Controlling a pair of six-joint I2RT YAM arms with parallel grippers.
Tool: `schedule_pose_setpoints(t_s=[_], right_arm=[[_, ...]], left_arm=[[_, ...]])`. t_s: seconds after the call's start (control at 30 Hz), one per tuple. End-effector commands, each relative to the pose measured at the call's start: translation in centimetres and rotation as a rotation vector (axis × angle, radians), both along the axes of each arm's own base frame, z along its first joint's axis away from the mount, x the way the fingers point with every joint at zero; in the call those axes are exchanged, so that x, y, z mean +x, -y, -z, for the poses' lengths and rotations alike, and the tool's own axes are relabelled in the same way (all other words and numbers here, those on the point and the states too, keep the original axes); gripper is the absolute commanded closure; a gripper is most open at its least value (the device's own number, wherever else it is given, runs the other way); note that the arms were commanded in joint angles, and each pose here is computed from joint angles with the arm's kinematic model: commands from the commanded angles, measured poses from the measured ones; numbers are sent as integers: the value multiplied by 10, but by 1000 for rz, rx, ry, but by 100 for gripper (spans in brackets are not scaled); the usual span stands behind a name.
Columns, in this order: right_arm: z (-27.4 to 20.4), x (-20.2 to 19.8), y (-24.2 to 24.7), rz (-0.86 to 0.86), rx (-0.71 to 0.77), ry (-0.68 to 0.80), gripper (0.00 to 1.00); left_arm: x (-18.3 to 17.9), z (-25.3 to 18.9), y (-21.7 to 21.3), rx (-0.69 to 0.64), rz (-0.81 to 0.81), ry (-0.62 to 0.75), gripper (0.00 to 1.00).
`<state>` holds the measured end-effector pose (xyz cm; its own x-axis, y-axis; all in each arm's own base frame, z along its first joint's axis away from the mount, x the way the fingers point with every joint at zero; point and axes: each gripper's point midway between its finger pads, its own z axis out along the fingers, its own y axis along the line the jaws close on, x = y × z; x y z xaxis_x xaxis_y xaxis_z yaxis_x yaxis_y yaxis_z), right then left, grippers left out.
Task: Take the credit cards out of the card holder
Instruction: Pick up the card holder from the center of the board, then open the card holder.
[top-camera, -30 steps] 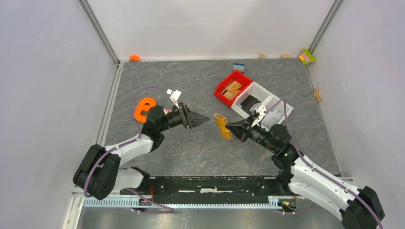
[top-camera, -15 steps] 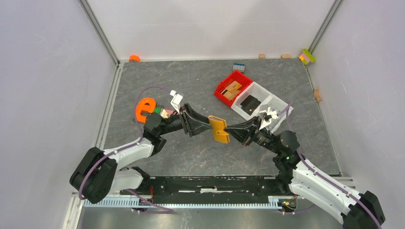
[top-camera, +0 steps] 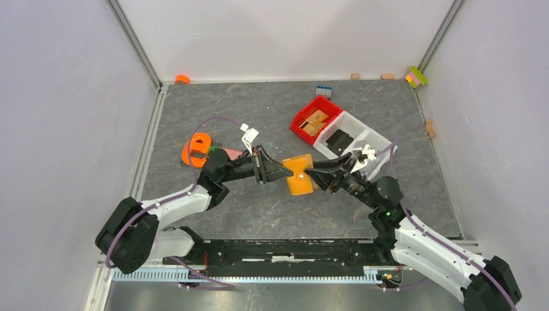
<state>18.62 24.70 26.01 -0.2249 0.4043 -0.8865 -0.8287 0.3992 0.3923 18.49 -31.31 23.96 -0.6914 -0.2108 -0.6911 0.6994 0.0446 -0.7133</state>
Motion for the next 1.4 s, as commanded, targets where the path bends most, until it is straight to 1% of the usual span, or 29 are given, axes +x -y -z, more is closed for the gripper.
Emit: schedule_pose_setpoints(t_s=[0.0, 0.03, 0.1, 0.17, 0.23, 0.4, 0.47, 0.57, 0.7, 0.87, 1.03, 1.2, 1.37], right_arm=[[27, 33, 16, 190, -117, -8, 46], [33, 37, 18, 216, -143, -10, 36], [42, 43, 18, 231, -211, 1, 21], [55, 49, 15, 226, -288, -15, 15], [65, 52, 11, 213, -341, -29, 12], [77, 48, -5, 130, -379, -36, 2], [80, 48, -9, 127, -404, -29, 2], [85, 50, -10, 167, -462, -19, 2], [85, 47, -18, 182, -469, -7, 2], [92, 59, -7, 329, -507, -36, 2], [94, 64, 2, 395, -496, -55, 4], [87, 63, 9, 421, -455, -36, 4], [89, 67, 13, 450, -478, -43, 5]], left_arm=[[12, -8, 1, 51, -67, 59, 90], [16, -4, 1, 74, -91, 55, 97], [27, 7, -2, 133, -149, 30, 98], [37, 18, -5, 192, -206, 5, 98], [43, 25, -7, 222, -234, -5, 98], [49, 35, -7, 272, -249, -32, 98], [50, 38, -6, 282, -248, -42, 98], [49, 40, -3, 285, -232, -49, 98], [48, 44, 0, 292, -215, -65, 98], [46, 44, 5, 294, -193, -69, 98], [45, 43, 5, 291, -196, -63, 98], [45, 43, 5, 294, -194, -63, 98], [44, 42, 5, 293, -188, -61, 98]])
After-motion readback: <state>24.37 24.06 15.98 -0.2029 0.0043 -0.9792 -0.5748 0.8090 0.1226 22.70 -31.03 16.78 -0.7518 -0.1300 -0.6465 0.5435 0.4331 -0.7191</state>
